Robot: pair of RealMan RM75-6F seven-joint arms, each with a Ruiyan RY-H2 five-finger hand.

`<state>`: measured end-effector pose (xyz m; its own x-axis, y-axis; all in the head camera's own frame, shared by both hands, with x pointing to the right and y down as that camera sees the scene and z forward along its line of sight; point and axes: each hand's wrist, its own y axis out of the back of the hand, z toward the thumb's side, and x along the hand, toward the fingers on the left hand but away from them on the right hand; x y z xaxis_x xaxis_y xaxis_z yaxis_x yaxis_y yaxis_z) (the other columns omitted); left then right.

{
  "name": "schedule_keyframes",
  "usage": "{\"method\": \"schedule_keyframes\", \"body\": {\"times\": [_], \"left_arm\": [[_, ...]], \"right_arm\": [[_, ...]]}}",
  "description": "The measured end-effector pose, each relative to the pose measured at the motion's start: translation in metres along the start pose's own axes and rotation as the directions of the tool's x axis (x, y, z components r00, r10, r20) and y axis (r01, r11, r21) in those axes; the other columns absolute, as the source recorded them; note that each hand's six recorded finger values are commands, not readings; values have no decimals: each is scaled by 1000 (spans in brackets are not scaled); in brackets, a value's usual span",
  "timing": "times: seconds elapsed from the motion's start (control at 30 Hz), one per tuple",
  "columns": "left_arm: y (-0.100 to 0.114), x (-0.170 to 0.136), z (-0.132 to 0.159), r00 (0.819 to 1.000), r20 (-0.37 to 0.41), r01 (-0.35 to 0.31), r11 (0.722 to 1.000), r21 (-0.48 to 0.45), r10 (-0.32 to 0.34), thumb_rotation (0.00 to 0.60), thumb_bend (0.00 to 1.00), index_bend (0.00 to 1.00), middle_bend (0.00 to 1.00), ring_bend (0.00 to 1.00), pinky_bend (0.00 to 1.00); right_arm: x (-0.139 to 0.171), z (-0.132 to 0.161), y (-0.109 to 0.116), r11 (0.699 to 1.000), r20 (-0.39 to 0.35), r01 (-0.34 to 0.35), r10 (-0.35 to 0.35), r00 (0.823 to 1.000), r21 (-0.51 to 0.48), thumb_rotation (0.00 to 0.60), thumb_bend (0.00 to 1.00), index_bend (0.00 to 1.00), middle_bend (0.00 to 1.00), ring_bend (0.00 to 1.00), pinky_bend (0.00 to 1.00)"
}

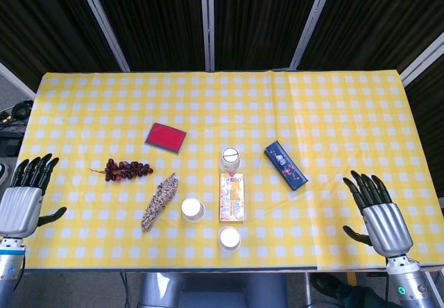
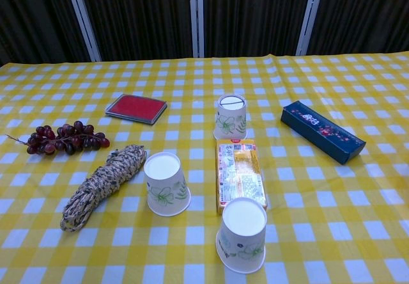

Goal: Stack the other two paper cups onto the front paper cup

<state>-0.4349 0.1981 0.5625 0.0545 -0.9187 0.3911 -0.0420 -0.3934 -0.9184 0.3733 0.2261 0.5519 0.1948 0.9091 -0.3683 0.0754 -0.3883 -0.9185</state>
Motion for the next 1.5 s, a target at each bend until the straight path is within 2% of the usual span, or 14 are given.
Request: {"method": "schedule_keyframes", "body": {"times": [0.37, 0.53, 0.63, 0.73, 0.8, 0.9, 1.07, 1.2, 1.33, 1.5], "left_arm": [[6, -1, -4, 1000, -8, 2, 1000, -4, -2, 600, 0, 0, 0, 0, 0], [10, 2, -4, 1000, -5, -26, 1000, 16, 26, 600, 0, 0, 0, 0, 0], [10, 3, -5, 1000, -8, -25, 1000, 13, 25, 600, 0, 0, 0, 0, 0], [12, 3, -3, 1000, -11, -27, 1000, 3, 27, 600, 0, 0, 0, 0, 0], [13, 3, -4, 1000, -12, -21, 1000, -7, 21, 600, 0, 0, 0, 0, 0], [12, 4, -6, 1000, -16, -7, 1000, -18, 7, 600, 0, 0, 0, 0, 0], [9, 8, -13, 999, -38, 21, 1000, -21, -22, 600, 0, 0, 0, 0, 0], [7, 11, -18, 997, -61, 41, 999, -22, -42, 600, 0, 0, 0, 0, 0], [5, 14, -21, 996, -73, 56, 998, -19, -57, 600, 0, 0, 0, 0, 0], [4, 16, -23, 995, -75, 68, 998, -16, -69, 600, 0, 0, 0, 0, 0]], "right_arm": [[-8, 3, -8, 999, -17, -33, 33, 999, -12, 600, 0, 0, 0, 0, 11], [-38, 12, -12, 997, -70, -66, 63, 996, -39, 600, 0, 9, 0, 0, 29], [-67, 22, -16, 993, -115, -105, 99, 988, -44, 600, 0, 32, 0, 0, 45], [-100, 36, -21, 988, -164, -153, 145, 976, -35, 600, 0, 36, 8, 0, 99], [-124, 48, -23, 981, -198, -190, 182, 963, -23, 600, 10, 41, 40, 3, 172], [-160, 74, -22, 972, -250, -235, 223, 942, -19, 600, 27, 65, 104, 56, 262], [-208, 126, -21, 959, -335, -280, 251, 908, -39, 600, 48, 88, 138, 98, 292], [-232, 164, -29, 956, -385, -291, 261, 885, -20, 600, 75, 95, 147, 103, 293], [-248, 186, -40, 954, -395, -299, 273, 877, -4, 600, 76, 114, 161, 117, 293], [-261, 199, -59, 947, -371, -321, 294, 881, -11, 600, 72, 146, 175, 125, 294]]}}
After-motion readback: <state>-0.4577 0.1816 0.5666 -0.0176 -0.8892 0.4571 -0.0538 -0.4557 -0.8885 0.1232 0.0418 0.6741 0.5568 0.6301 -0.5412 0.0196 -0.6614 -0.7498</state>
